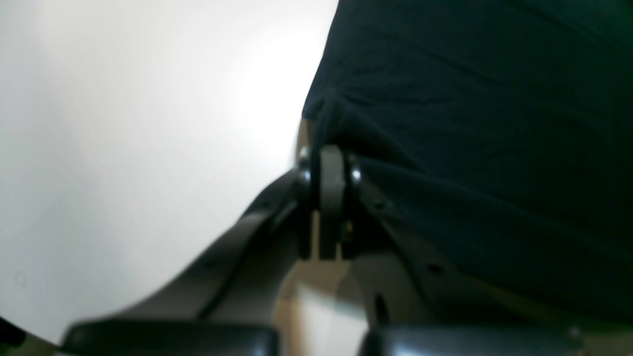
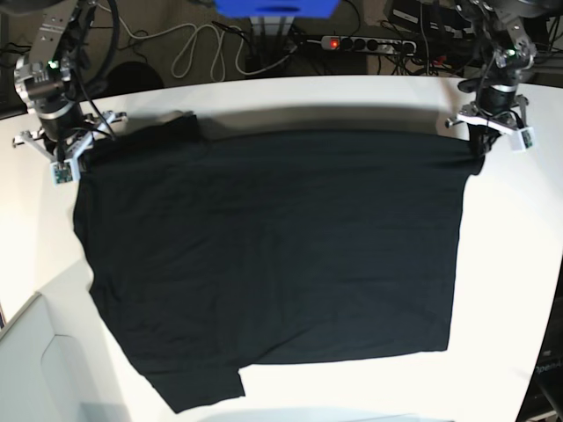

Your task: Fold the T-shirt properly

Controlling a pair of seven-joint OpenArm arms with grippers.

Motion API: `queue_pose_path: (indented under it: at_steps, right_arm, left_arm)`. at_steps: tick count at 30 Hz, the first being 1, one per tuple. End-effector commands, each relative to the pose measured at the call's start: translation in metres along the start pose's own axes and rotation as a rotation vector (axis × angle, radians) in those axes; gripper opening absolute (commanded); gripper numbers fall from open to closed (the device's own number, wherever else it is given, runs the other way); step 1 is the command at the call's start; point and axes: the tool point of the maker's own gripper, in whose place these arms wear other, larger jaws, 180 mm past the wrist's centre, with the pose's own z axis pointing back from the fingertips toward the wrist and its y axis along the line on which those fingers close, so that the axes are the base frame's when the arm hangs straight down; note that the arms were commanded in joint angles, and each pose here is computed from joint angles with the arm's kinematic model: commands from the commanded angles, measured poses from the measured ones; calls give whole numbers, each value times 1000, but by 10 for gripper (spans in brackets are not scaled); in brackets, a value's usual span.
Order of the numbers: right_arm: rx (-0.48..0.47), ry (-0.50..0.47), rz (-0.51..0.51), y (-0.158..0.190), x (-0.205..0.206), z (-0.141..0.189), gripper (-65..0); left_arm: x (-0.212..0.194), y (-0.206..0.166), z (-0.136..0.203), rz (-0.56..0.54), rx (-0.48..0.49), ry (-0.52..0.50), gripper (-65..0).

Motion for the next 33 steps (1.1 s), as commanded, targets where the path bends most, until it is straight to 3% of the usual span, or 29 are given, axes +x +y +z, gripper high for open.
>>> queue_pose_path:
  at_steps: [1, 14, 30, 33]
  right_arm:
    - [-9, -33, 25, -5, 9, 3, -648]
    - [-9, -34, 29, -5, 9, 3, -648]
    - [-33, -108, -8, -22, 45, -20, -648]
    - [-38, -77, 3, -26, 41, -20, -648]
  left_arm:
    - [11, 1, 2, -12, -1, -40, -650]
    - [11, 0, 1, -8, -2, -38, -650]
    - [50, -13, -15, 3, -33, -143, -650]
    - [52, -16, -15, 6, -38, -150, -650]
